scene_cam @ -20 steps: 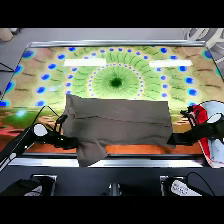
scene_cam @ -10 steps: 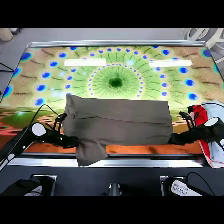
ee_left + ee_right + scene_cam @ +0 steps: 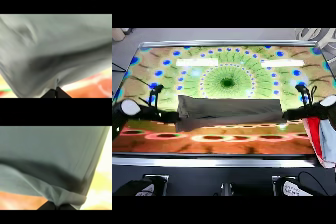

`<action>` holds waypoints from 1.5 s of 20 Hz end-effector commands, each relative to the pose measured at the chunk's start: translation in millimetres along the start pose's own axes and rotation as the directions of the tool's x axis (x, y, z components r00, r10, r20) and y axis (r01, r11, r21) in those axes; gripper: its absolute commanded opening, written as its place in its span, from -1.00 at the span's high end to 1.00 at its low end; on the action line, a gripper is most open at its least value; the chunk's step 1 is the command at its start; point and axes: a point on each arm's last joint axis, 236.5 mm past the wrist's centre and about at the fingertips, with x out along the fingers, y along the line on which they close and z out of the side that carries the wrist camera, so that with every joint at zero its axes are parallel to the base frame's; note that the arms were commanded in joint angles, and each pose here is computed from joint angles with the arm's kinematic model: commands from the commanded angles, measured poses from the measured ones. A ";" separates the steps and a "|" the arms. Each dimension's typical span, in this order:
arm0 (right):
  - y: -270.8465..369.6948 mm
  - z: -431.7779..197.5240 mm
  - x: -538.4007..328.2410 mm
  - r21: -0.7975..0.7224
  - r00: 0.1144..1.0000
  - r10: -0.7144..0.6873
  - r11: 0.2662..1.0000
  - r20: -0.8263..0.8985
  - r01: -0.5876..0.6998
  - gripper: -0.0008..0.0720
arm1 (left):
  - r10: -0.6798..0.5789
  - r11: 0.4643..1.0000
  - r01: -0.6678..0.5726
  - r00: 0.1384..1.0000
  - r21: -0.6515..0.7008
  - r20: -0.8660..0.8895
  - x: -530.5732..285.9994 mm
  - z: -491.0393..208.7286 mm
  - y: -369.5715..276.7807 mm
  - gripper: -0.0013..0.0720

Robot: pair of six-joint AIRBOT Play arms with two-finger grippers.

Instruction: Fold the shirts.

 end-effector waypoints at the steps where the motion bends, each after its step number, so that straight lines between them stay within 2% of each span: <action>1: -12.2 59.3 10.2 -0.048 0.989 -0.100 0.993 0.110 0.105 0.93 | 0.051 0.999 -0.051 0.998 -0.001 0.029 5.0 58.2 24.5 0.90; 6: -1.1 54.3 74.4 -0.031 0.999 -0.042 0.999 0.009 0.043 0.92 | 0.043 0.999 -0.044 0.992 -0.003 -0.118 72.5 81.3 30.9 0.89; 7: -0.5 50.5 80.6 -0.004 1.000 -0.030 1.000 -0.005 0.030 0.92 | 0.044 0.999 -0.048 0.990 -0.026 -0.135 82.2 81.8 33.4 0.80; 8: -2.1 48.3 83.2 0.021 1.000 -0.029 0.999 -0.012 0.029 0.74 | 0.044 0.997 -0.053 0.987 -0.056 -0.152 90.8 80.5 36.1 0.61; 9: -3.5 50.1 81.2 0.042 1.000 -0.031 0.999 -0.005 0.031 -0.14 | 0.045 0.996 -0.057 0.986 -0.074 -0.161 95.1 79.3 38.3 0.01; 10: -5.4 54.7 74.4 0.064 1.000 -0.023 0.998 0.009 0.022 -0.84 | 0.046 0.995 -0.058 0.986 -0.076 -0.159 94.1 80.6 39.2 -0.55; 11: -10.1 58.4 64.0 0.077 1.000 -0.017 0.997 0.019 0.016 -0.86 | 0.045 0.996 -0.056 0.988 -0.075 -0.148 88.3 84.5 38.7 -0.59; 13: -28.8 65.4 42.5 0.093 0.998 -0.016 0.996 0.062 0.011 -0.86 | 0.044 0.997 -0.049 0.994 -0.053 -0.096 69.7 97.3 33.2 -0.50; 15: -51.7 57.0 37.3 0.168 0.997 -0.017 0.986 0.071 0.004 -0.86 | 0.039 0.999 -0.040 0.999 -0.030 -0.023 50.0 110.9 21.5 -0.50; 19: -49.3 32.6 69.0 0.261 0.996 0.090 0.961 0.003 -0.088 -0.87 | 0.016 0.999 -0.018 0.999 0.042 0.052 27.5 118.7 -14.0 -0.50; 21: -32.2 28.2 84.4 0.326 0.981 0.194 0.927 0.000 -0.183 -0.87 | 0.001 0.997 -0.005 0.998 0.081 0.056 24.9 115.4 -32.7 -0.50; 24: -17.3 31.3 94.0 0.377 0.962 0.271 0.889 0.022 -0.259 -0.85 | -0.027 0.990 0.019 0.998 0.139 0.053 27.6 108.5 -62.8 -0.50; 25: -15.8 30.7 95.0 0.373 0.962 0.272 0.891 0.017 -0.258 -0.76 | -0.039 0.987 0.031 0.998 0.155 0.048 30.5 105.3 -72.9 -0.50; 26: -12.9 31.5 95.4 0.368 0.961 0.276 0.892 0.015 -0.262 -0.12 | -0.049 0.984 0.040 0.998 0.172 0.047 33.5 103.2 -82.3 -0.50; 27: -7.0 34.5 94.6 0.369 0.957 0.290 0.887 0.022 -0.278 0.88 | -0.058 0.981 0.047 0.997 0.190 0.050 36.8 101.8 -92.2 -0.50; 28: -2.0 41.1 91.0 0.359 0.951 0.307 0.883 0.046 -0.302 0.92 | -0.067 0.979 0.054 0.996 0.197 0.056 40.4 101.2 -101.0 -0.43; 29: 4.3 51.5 83.4 0.322 0.942 0.325 0.885 0.085 -0.335 0.92 | -0.078 0.978 0.063 0.995 0.197 0.068 44.4 101.6 -111.1 -0.08; 30: 9.8 64.4 71.7 0.284 0.934 0.333 0.890 0.130 -0.357 0.93 | -0.091 0.977 0.074 0.993 0.199 0.080 49.8 102.4 -121.1 0.38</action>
